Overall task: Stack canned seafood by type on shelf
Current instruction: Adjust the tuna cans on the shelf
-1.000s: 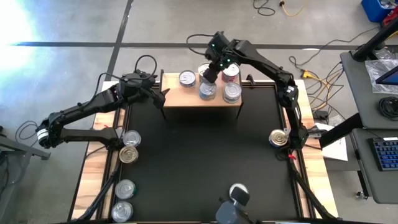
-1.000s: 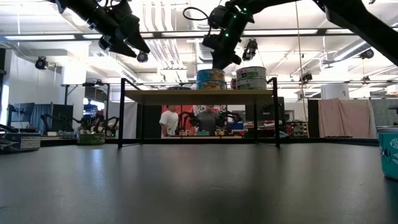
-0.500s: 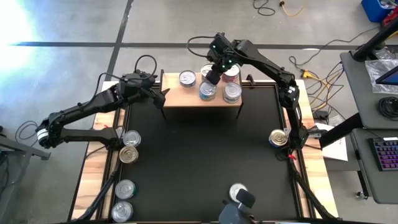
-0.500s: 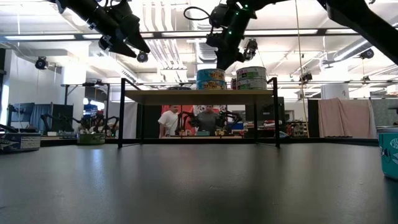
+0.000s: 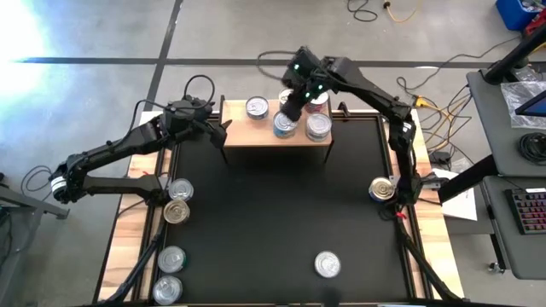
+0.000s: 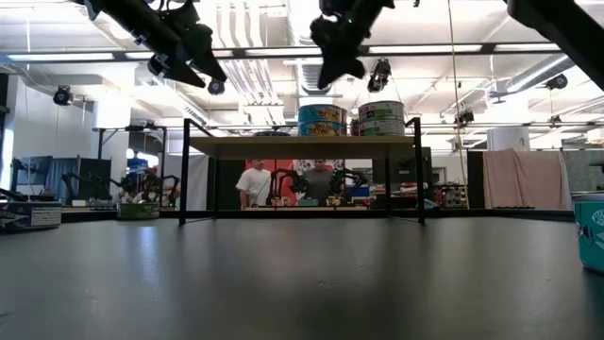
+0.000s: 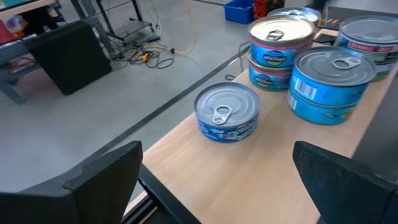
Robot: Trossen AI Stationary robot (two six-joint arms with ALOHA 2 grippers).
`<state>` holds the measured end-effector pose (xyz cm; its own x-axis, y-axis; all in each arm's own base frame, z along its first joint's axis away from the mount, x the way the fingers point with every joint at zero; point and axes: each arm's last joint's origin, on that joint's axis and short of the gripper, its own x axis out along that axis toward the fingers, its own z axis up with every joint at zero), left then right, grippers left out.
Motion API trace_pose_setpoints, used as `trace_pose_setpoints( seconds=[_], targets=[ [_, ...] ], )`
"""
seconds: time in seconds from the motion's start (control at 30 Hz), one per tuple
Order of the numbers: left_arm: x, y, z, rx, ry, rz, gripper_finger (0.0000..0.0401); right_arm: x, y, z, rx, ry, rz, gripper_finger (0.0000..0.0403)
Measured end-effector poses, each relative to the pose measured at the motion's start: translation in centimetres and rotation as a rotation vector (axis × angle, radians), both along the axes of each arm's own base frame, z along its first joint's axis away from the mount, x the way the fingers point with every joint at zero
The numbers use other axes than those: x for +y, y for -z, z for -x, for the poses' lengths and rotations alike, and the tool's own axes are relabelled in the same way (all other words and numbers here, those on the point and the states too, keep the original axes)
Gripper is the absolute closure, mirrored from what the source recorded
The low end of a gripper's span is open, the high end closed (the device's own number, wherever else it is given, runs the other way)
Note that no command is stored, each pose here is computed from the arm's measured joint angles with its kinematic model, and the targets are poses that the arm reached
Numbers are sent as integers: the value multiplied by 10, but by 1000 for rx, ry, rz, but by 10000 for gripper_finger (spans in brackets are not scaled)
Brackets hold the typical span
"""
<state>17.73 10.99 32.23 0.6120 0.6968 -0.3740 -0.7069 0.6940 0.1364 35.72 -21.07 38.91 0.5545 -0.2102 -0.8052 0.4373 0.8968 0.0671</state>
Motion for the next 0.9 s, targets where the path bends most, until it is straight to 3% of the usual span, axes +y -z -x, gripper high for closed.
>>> trace_pose_setpoints(
  seconds=[0.2, 0.37, 0.57, 0.7, 0.9],
  targets=[
    [0, 0, 0, 2, -10, -4, 1, 36, 4, -19, 7, -163, -5, 390],
    [0, 0, 0, 5, 5, -4, 1, 41, 25, -25, 135, -86, 76, 390],
    [-6, -5, -3, -24, 192, 39, 1, 48, 55, -28, 290, -46, 138, 390],
    [-9, -2, -4, -5, 290, 111, 1, 55, 59, -29, 308, -34, 126, 390],
    [-4, 12, -13, 88, 293, 156, 1, 63, 51, -23, 307, -39, 107, 390]
  ],
)
